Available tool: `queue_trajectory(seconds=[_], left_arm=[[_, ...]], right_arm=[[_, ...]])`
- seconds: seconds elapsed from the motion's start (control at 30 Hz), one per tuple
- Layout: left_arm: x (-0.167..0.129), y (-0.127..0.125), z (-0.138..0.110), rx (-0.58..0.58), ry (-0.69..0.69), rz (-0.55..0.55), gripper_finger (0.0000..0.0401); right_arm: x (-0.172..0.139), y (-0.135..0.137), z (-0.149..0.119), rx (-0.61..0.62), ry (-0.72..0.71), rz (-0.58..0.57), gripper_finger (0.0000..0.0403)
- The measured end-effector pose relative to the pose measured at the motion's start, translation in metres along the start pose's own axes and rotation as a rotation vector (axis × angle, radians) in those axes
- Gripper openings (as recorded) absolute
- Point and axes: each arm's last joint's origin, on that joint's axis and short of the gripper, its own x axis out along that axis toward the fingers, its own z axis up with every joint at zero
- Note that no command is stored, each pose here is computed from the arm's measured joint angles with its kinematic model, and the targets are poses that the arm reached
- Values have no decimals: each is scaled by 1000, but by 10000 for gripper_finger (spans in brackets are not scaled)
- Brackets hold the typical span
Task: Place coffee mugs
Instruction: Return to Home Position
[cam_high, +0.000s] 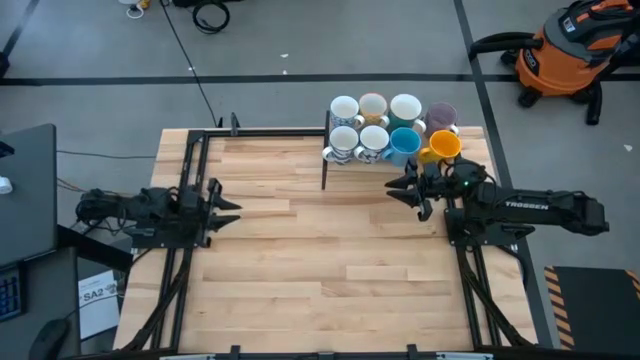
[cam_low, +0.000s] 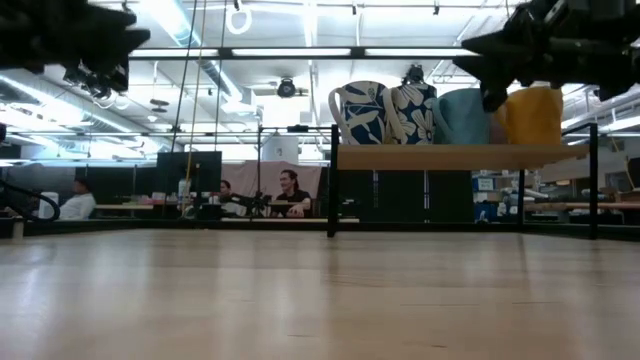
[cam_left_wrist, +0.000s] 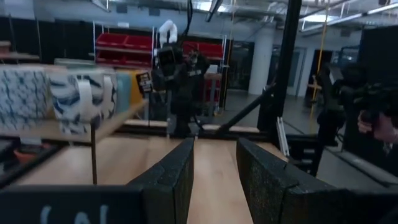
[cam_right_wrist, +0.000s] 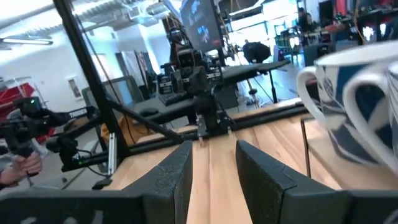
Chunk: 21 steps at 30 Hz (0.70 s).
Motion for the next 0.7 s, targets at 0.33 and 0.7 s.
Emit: queue_trajectory(seconds=[0.33, 0.7], left_arm=[[2, 1, -14, -20, -17, 0, 128], [2, 1, -13, -28, -21, 0, 128]], right_arm=[[-1, 14, -31, -1, -41, -28, 129], [-6, 26, -25, -38, -95, 102, 129]])
